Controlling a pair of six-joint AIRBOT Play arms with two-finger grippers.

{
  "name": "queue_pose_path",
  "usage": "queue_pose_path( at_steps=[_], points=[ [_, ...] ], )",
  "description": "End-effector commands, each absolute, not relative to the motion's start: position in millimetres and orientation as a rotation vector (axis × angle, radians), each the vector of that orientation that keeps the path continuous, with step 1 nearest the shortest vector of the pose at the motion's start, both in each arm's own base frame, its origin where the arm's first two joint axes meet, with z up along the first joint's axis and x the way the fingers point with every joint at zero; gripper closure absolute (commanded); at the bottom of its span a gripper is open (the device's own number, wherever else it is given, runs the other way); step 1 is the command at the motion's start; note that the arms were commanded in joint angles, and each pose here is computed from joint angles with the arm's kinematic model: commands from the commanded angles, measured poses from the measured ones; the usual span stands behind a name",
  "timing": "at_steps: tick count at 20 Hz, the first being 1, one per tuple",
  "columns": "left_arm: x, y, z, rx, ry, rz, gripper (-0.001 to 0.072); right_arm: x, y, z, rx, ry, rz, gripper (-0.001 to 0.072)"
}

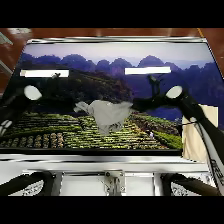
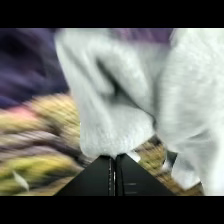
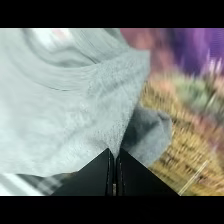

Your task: Fold the shirts.

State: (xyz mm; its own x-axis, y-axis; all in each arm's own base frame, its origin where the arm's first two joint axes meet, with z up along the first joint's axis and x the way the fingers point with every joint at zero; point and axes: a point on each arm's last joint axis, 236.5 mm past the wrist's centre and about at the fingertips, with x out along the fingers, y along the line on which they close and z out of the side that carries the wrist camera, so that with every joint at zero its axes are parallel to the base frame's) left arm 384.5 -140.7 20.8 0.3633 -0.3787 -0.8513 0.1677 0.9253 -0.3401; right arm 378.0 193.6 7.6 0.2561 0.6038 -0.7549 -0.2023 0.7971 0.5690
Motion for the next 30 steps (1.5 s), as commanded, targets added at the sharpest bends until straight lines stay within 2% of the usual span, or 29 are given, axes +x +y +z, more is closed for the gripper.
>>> queue_pose_path(
  at_steps=[1,4,7,9,13,16,20,22,24,25,30],
  points=[
    [401,-76,162,-0.053,0.826,-0.210,0.0669,418,147,147,0.199,0.796,0.525,0.0645],
    [378,-55,339,-0.091,0.372,-0.177,0.0669,403,126,310,0.121,0.363,0.487,0.0645],
    [317,-51,465,-0.097,0.025,-0.190,0.0669,350,125,414,0.061,0.094,0.500,0.0645],
    [283,-47,501,-0.089,-0.071,-0.188,0.0669,317,120,454,0.030,-0.009,0.492,0.0645],
    [243,-45,519,-0.084,-0.130,-0.192,0.0669,268,108,492,-0.004,-0.117,0.452,0.0645],
    [226,-42,504,-0.064,-0.066,-0.181,0.0669,245,99,482,-0.022,-0.067,0.419,0.0645],
    [225,-19,427,-0.054,0.251,-0.076,0.0668,235,83,442,-0.017,0.110,0.356,0.0645],
    [231,-17,382,-0.053,0.404,-0.060,0.0669,243,78,399,-0.044,0.294,0.339,0.0646],
    [251,-16,323,-0.042,0.558,-0.043,0.0669,266,69,336,-0.063,0.557,0.305,0.0646],
    [266,-11,293,-0.026,0.617,-0.017,0.0669,284,70,320,-0.061,0.619,0.305,0.0645],
    [351,11,177,-0.051,0.827,0.109,0.0669,427,79,238,0.094,0.726,0.238,0.0645]
  ],
)
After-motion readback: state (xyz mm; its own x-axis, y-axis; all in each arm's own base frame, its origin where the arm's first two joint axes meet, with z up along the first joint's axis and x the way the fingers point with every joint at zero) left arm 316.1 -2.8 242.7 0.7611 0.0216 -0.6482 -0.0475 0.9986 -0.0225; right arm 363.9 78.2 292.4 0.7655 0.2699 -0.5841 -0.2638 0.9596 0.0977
